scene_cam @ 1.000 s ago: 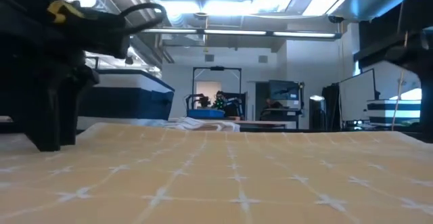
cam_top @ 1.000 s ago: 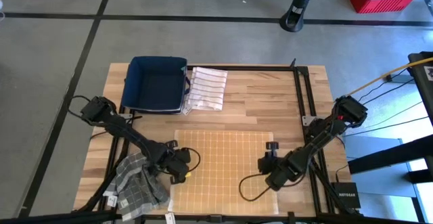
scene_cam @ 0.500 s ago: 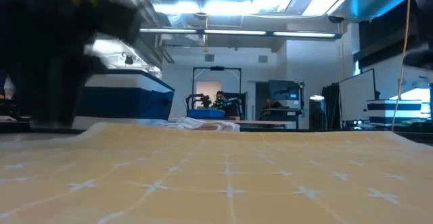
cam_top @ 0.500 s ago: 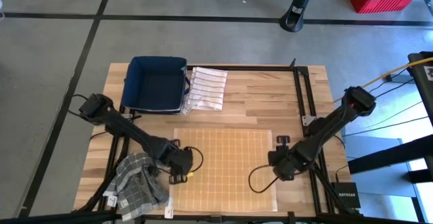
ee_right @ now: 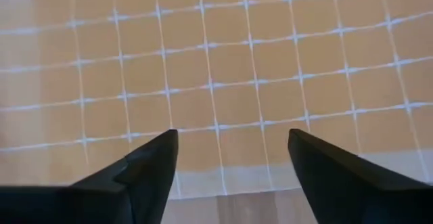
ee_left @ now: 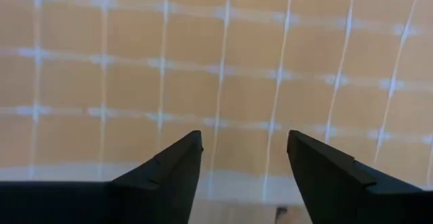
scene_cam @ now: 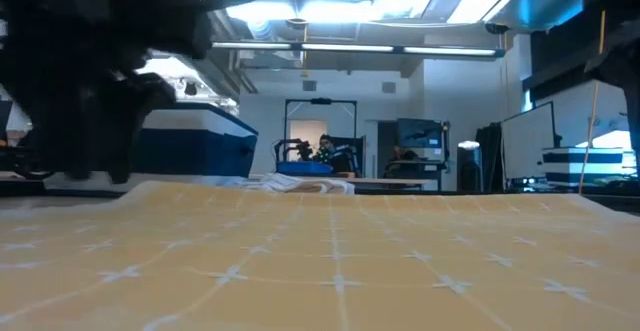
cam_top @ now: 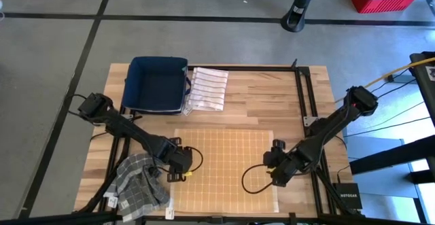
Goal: Fold towel
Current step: Fold the orange towel
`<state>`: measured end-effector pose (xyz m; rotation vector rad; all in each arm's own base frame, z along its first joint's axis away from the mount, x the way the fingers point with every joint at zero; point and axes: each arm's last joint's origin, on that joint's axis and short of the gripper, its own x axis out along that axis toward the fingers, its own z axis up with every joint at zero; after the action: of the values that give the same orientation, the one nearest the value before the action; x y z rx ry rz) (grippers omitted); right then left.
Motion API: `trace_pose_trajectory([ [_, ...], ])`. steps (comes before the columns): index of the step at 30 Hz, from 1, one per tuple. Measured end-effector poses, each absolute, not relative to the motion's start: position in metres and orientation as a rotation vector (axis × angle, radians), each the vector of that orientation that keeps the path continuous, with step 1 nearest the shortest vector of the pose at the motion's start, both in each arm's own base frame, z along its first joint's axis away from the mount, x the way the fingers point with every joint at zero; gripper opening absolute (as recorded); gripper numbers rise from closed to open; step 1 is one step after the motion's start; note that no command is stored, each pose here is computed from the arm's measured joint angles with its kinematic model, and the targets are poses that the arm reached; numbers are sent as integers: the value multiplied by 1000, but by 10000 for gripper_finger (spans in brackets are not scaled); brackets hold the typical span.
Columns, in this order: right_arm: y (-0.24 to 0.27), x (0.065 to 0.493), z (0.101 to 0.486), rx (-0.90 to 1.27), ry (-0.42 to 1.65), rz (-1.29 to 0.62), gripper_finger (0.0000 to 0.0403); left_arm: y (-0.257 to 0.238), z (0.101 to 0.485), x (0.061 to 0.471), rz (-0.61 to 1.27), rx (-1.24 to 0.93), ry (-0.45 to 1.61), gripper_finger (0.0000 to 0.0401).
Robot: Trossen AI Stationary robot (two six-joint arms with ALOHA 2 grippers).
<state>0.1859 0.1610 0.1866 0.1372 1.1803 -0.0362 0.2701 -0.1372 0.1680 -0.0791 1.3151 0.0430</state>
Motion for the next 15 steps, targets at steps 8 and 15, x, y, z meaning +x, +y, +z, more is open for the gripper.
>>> trace_pose_trajectory([
  [8,168,191,158,9,1305,1,263,-144,167,267,30,-71,1315,224],
  [15,167,193,156,-43,1274,-12,229,-143,168,267,23,-61,1315,219],
])
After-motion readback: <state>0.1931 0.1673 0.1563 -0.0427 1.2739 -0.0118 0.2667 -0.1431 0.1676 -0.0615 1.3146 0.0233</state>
